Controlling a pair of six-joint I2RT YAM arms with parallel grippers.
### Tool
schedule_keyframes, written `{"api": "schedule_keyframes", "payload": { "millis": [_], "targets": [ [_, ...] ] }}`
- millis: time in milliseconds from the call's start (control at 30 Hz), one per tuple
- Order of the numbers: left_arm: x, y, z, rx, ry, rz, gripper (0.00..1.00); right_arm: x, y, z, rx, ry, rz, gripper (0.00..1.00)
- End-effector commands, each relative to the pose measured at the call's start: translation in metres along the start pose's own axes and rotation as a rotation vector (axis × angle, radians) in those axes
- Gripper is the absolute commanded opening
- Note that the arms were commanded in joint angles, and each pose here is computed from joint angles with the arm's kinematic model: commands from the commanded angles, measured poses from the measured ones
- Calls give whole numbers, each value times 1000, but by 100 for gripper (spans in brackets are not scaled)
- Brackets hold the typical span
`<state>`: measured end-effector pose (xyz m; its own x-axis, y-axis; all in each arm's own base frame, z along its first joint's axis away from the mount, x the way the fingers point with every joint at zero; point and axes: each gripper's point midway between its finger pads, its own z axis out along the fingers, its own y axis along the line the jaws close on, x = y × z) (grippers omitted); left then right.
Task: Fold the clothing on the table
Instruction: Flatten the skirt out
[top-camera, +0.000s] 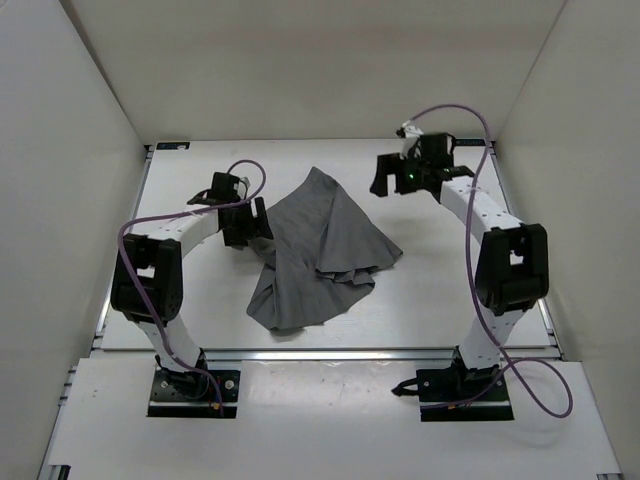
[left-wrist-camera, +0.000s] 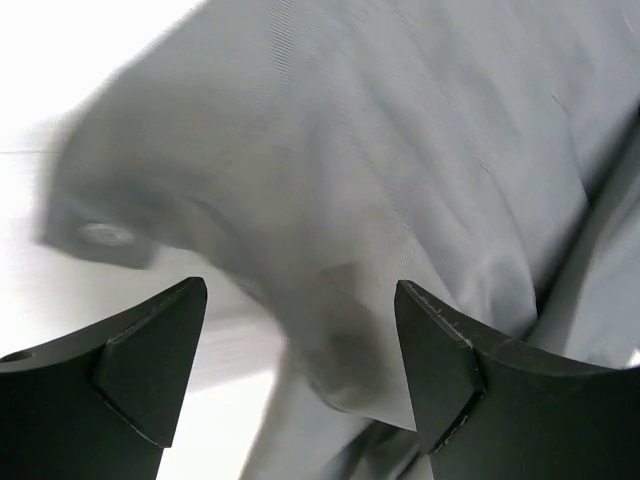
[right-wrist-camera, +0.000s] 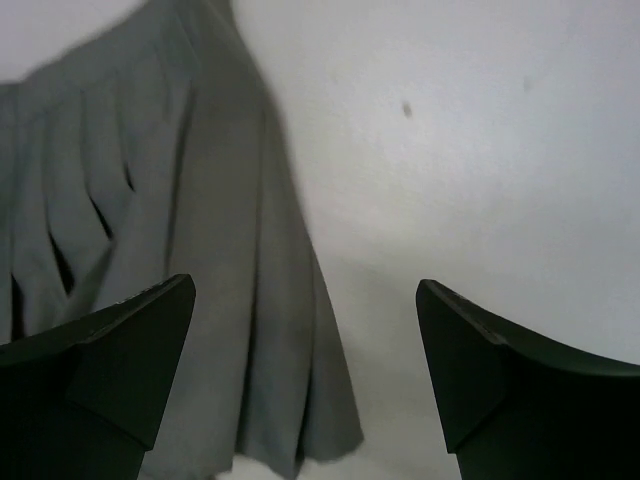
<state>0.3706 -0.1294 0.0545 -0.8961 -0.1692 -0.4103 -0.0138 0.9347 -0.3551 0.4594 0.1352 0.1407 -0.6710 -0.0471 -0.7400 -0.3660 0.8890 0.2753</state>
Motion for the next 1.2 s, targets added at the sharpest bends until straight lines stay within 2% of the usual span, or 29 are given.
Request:
{"api": "schedule_keyframes", "payload": {
  "millis": [0,33,67,200,267,433,600,1033,1133,1167],
  "targets": [
    [-38,7,-25,-51,-141,-53,87,-78,31,17,-55,-172,-214,90],
    [-40,10,-24,-62,-153,-66,87,-99,37,16,-56,-202,-255,90],
    [-42,13,-24,-75,-159,-72,87,-91,41,34,-64,-157,-265,90],
    [-42,19,-10,-55,-168,-122,87,-101,59,89,-133,-133,-311,90],
    [-33,25,1,-45,-152,-170,86,-88,62,117,-170,-97,-283,90],
    [-29,25,19,-20,-123,-204,84,-60,77,151,-215,-44,-306,89],
    [-26,29,30,-20,-110,-220,83,-42,87,172,-258,-19,-282,89],
    [-29,38,36,-53,-136,-239,82,-61,91,200,-280,-99,-200,88],
    [-32,34,41,-53,-144,-245,80,-61,79,202,-265,-96,-155,87],
    [-35,31,42,-46,-149,-248,80,-63,79,201,-266,-98,-149,81]
  ]
}}
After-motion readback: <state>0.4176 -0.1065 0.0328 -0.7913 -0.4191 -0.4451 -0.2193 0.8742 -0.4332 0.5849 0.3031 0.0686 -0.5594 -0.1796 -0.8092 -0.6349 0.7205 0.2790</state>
